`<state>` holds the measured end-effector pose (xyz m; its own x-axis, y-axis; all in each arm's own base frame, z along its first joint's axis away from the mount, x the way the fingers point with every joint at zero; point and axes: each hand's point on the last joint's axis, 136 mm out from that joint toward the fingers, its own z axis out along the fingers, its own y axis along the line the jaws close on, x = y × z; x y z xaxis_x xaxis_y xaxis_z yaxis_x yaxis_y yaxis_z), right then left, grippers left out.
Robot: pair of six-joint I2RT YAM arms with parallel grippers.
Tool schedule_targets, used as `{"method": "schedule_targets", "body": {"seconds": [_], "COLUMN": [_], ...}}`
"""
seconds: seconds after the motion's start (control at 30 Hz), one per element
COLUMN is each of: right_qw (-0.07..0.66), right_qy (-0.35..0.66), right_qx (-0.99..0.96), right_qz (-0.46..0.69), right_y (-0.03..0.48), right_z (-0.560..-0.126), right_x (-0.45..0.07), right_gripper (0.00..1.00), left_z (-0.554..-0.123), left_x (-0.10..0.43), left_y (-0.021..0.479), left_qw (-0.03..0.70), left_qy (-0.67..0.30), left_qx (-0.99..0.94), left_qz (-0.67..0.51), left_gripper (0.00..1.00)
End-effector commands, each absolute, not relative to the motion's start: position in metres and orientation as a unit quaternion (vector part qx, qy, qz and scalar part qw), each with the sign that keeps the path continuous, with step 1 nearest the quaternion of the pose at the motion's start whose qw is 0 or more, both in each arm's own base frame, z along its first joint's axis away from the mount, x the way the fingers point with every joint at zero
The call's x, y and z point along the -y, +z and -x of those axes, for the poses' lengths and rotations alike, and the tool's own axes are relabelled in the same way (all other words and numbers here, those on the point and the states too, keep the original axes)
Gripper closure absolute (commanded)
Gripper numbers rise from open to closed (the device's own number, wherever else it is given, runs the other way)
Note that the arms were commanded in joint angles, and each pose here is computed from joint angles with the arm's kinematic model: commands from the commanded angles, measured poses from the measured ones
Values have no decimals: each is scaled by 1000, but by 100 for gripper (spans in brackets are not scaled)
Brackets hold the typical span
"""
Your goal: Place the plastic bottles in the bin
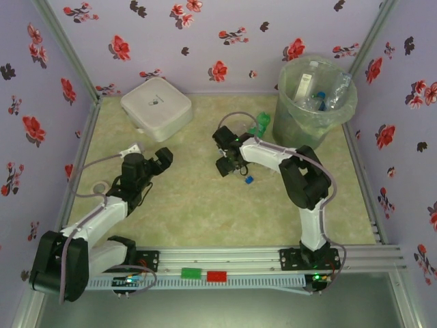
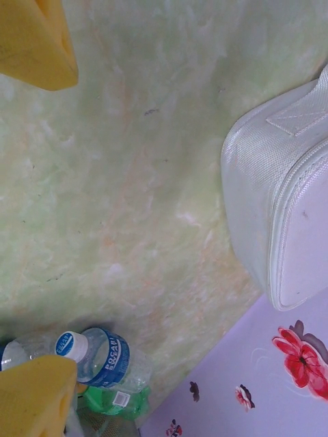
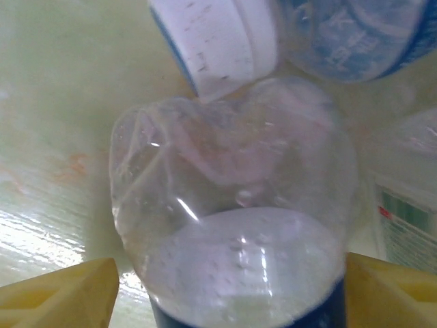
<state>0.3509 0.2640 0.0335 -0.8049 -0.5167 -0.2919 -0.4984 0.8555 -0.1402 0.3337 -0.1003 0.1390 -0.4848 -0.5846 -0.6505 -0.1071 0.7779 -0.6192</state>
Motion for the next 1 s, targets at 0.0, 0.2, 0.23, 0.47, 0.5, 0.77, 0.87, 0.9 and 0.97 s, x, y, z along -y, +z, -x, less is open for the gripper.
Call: {"method": "schedule_targets", "body": {"seconds": [0.0, 0.2, 0.23, 0.47, 0.5, 0.77, 0.87, 0.9, 0.97], "right_qw": [146, 163, 168, 245, 256, 353, 398, 414, 446], "right_qy": [-70, -32, -18, 140, 162, 291, 304, 299, 282], "right_qx": [-943, -941, -941, -913, -906, -854, -838, -835, -830], "right_qz": [291, 295, 295, 296, 296, 249, 217, 206, 182], "right_y": [29, 43, 48, 119, 131, 249, 301, 318, 349], "right_z": [-348, -347, -346, -343, -342, -370, -391, -398, -412], "right_x": [-259, -273, -278, -324, -329, -320, -290, -277, -247], "right_gripper": [24, 54, 58, 60, 60, 61, 61, 61, 61], "left_z": [-334, -335, -335, -338, -339, -339, -340, -340, -341], "left_x": [95, 95, 96, 109, 112, 149, 163, 168, 177], "left_y": [140, 141, 141, 144, 145, 151, 152, 152, 152], "left_qw": [467, 468, 468, 458, 454, 413, 404, 401, 397], "left_qy": [-256, -255, -257, -280, -286, -320, -315, -314, -314], "left_qx": [-818, -817, -817, -821, -823, -846, -856, -859, -861], "left_qz": [219, 218, 217, 196, 187, 103, 69, 59, 47], "left_gripper": [0, 0, 0, 0, 0, 0, 0, 0, 0]}}
